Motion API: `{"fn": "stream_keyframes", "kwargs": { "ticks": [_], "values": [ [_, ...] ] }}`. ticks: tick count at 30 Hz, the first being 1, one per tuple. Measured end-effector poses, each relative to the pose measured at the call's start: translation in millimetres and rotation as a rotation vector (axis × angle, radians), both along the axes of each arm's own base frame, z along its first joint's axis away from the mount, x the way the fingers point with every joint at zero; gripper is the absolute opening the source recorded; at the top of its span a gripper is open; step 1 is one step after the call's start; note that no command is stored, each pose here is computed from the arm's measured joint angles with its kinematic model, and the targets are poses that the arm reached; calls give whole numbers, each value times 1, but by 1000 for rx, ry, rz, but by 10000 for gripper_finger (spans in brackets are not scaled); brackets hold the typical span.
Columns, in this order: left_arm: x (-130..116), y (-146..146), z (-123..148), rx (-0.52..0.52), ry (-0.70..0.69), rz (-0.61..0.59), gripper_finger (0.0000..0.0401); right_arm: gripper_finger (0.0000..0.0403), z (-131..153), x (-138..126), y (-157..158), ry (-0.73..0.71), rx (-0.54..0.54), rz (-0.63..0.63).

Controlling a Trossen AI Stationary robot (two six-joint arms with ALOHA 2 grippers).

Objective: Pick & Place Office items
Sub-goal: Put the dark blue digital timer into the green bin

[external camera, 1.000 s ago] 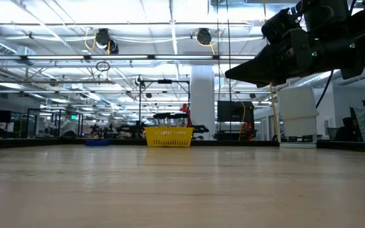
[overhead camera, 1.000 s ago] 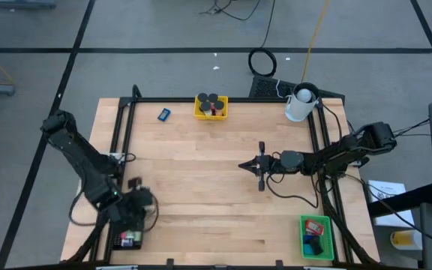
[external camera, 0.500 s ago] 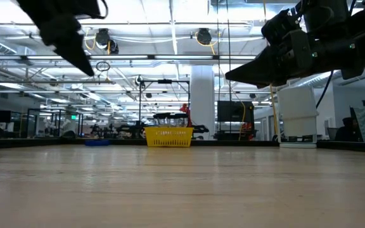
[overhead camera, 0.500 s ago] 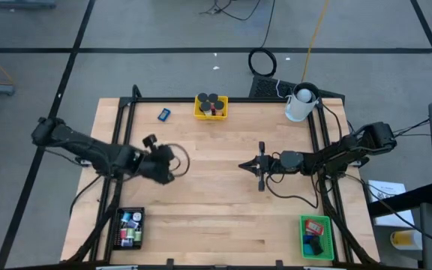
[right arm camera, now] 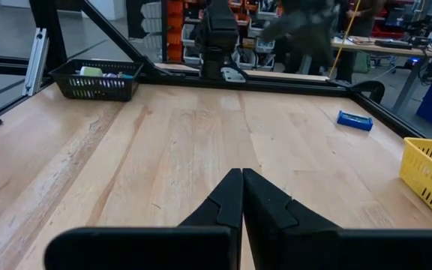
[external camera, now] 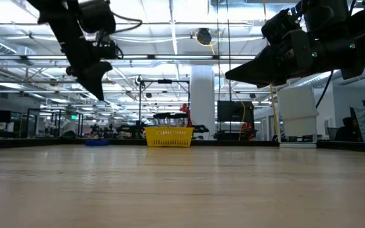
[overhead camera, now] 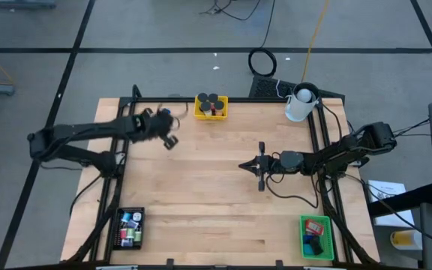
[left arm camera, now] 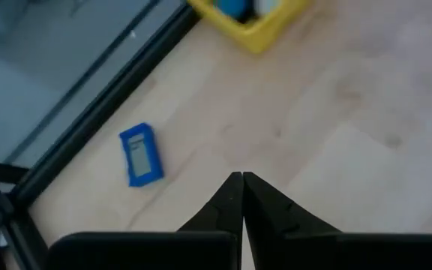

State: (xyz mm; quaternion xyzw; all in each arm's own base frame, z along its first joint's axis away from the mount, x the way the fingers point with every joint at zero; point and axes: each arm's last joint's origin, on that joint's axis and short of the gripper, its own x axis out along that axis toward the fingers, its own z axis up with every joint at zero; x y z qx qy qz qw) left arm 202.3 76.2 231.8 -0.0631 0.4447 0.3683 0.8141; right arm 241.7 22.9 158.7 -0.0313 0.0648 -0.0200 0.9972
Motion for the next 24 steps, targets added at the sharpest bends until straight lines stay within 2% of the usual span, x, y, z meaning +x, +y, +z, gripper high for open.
{"fn": "stream_keyframes", "kwargs": {
  "ticks": [4,8,12,19,24],
  "values": [
    [-12,41,-1,-74,-48,65,24,1,0,0,0,-3,0,0],
    [-26,70,-16,-171,-15,187,65,1,0,0,0,-3,-3,0],
    [-29,89,-31,-181,43,237,122,1,0,0,0,0,-4,0],
    [-26,116,-54,-195,42,253,222,1,0,0,0,1,-4,1],
    [-33,130,-64,-202,55,294,273,1,0,0,0,4,-4,1]
  ]
}}
